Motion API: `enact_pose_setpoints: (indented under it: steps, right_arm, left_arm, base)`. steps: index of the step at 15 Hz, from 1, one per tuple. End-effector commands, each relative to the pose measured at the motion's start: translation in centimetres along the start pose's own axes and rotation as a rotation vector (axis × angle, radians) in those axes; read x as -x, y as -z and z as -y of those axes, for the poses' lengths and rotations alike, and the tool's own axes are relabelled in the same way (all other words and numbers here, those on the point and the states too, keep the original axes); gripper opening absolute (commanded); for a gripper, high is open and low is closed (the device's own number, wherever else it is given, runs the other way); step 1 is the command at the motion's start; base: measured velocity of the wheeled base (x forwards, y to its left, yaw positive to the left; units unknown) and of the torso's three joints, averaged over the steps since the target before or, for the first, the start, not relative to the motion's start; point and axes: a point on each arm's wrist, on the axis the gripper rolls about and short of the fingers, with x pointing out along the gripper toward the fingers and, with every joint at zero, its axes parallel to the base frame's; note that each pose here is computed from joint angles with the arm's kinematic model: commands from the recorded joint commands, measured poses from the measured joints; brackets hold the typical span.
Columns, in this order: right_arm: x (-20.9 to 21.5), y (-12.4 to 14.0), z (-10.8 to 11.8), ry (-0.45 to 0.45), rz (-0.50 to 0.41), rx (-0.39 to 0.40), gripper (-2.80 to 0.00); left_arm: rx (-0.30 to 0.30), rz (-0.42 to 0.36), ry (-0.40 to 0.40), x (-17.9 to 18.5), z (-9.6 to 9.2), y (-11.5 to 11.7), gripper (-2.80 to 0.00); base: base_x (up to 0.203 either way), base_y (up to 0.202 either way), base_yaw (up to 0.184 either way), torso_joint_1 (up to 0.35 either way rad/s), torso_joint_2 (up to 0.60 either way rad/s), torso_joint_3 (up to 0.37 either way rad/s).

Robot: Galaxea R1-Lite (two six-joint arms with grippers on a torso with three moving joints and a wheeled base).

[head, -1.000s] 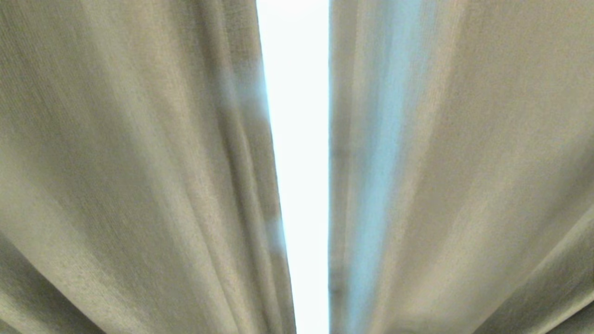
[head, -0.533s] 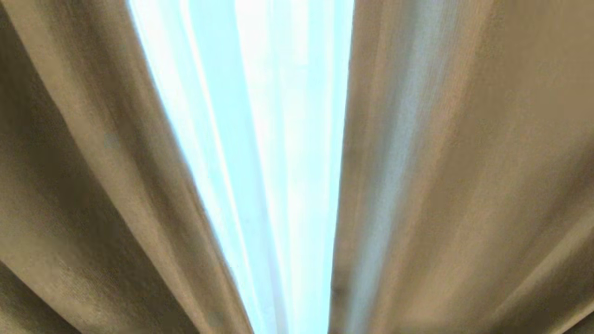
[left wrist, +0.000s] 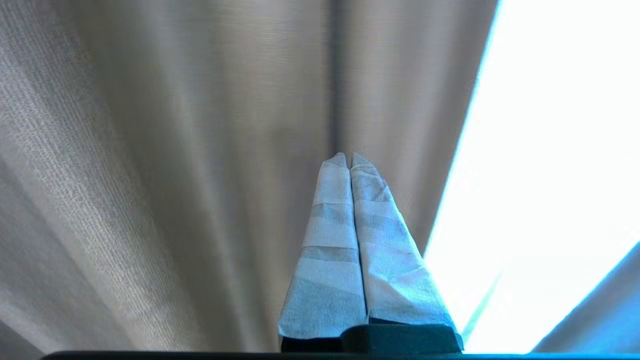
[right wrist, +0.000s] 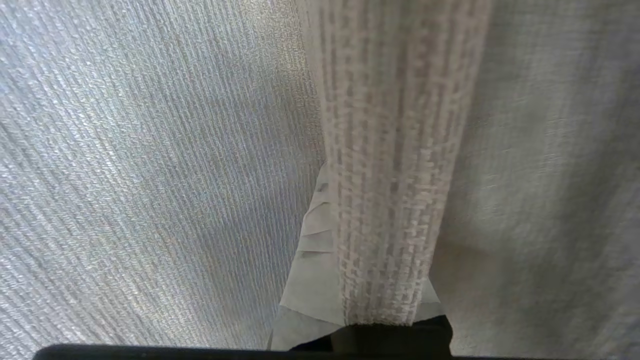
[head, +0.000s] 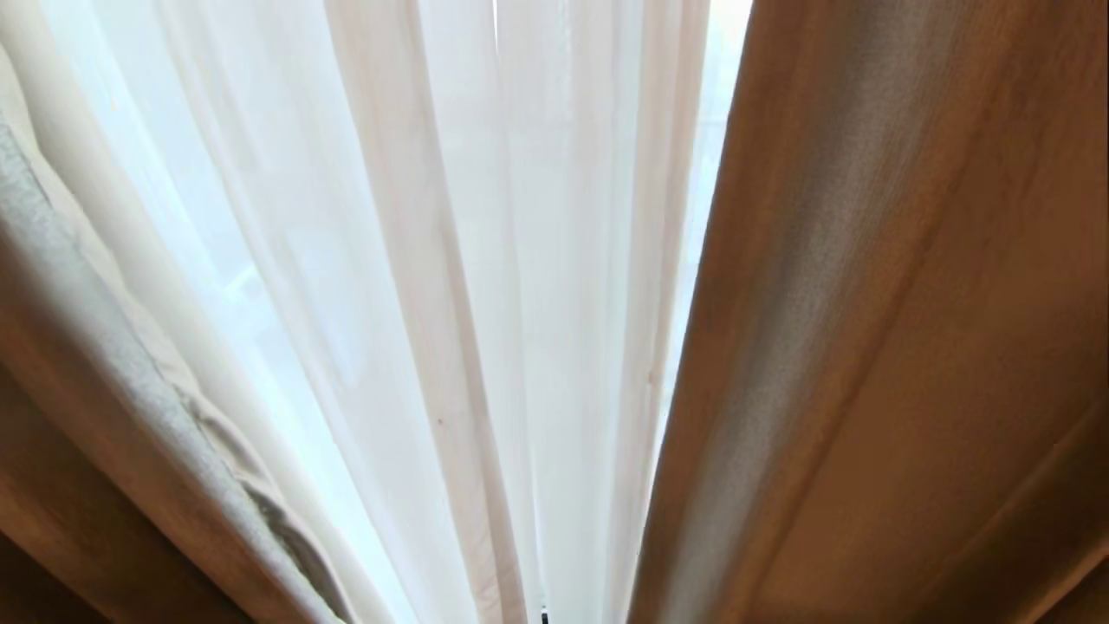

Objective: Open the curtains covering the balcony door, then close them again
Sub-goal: Pull the outer curtains open on both sides

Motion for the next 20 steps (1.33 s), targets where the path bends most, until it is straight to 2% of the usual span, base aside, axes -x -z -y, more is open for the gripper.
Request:
enact_pose_setpoints:
  steps: [1,4,6,15,16,20]
  right_arm:
    - [1.1,-1.0,-2.2,-0.069,0.035,0.0,-2.8]
    - [1.9,-1.2,-4.9,-0.167,0.043,-0.013,-2.8]
    - [2.3,-1.1,-5.8,-0.201,0.043,-0.016,-2.8]
    - [2.9,-0.6,-6.3,-0.214,0.025,-0.024,-2.8]
    - [3.2,-0.8,-6.4,-0.216,0.028,-0.023,0.0]
    - [4.4,-0.8,-6.5,-0.21,0.032,-0.022,0.0]
  left_arm:
    - [0.001,0.001,0.0,0.0,0.0,0.0,-2.8]
    - [0.0,0.001,0.0,0.0,0.0,0.0,-2.8]
    - [0.0,0.001,-0.001,0.0,0.0,0.0,-2.8]
    - [0.0,0.001,0.0,0.0,0.0,0.0,-2.8]
    - [0.0,0.001,0.0,0.0,0.0,0.0,-2.8]
    - [0.0,0.001,0.0,0.0,0.0,0.0,-2.8]
  base:
    - [0.0,0.0,0.0,0.0,0.0,0.0]
    - [0.0,0.0,0.0,0.0,0.0,0.0]
    - [0.0,0.0,0.0,0.0,0.0,0.0]
    - [0.0,0.0,0.0,0.0,0.0,0.0]
    - [0.0,0.0,0.0,0.0,0.0,0.0]
    - [0.0,0.0,0.0,0.0,0.0,0.0]
